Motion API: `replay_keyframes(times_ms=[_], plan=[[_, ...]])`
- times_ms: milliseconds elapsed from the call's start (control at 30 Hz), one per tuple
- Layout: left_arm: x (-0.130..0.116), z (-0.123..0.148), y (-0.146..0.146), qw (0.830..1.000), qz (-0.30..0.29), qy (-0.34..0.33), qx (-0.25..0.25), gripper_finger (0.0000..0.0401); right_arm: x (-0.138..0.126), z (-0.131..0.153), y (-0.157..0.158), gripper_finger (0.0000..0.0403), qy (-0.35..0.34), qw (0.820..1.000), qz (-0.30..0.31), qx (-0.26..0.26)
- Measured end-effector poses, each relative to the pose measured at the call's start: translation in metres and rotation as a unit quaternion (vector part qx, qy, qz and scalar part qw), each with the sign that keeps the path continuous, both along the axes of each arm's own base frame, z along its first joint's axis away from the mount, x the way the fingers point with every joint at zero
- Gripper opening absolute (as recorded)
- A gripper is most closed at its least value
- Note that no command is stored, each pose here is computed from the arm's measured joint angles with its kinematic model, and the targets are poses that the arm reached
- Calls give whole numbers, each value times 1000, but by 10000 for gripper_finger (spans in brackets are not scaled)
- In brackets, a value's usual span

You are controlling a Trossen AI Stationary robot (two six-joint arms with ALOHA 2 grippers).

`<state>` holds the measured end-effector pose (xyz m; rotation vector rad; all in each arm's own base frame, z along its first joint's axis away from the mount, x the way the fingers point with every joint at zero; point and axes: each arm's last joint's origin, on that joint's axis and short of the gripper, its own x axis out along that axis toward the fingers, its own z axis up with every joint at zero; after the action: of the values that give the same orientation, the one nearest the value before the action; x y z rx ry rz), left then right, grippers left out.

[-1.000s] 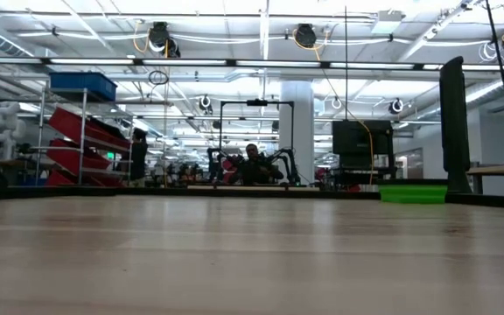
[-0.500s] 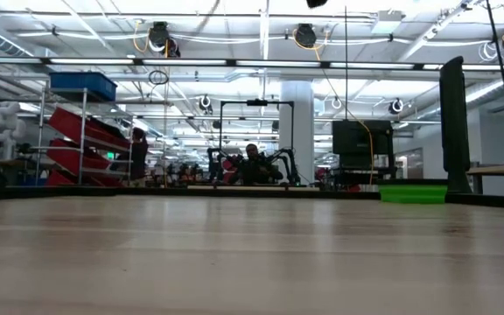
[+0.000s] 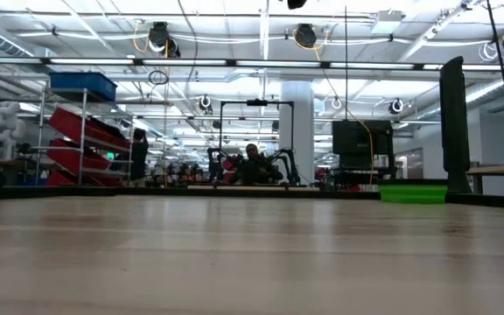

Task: Coil cords
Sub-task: Coil the red wire on the black spool

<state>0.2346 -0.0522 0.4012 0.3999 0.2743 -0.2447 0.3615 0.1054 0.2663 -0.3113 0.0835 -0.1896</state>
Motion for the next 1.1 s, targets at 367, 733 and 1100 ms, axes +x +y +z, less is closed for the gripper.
replay_keyframes(times_ms=[367, 733, 1100], plan=[[8, -12, -1, 1000, 14, -17, -6, 6, 8, 5, -22, 191, -30, 998, 41, 40], [11, -20, -2, 999, 15, -27, -11, 6, 12, 6, -33, 180, -55, 995, 27, 74], [15, -22, -7, 999, 12, -30, -25, 6, 53, -12, -38, 182, -50, 997, 36, 56]])
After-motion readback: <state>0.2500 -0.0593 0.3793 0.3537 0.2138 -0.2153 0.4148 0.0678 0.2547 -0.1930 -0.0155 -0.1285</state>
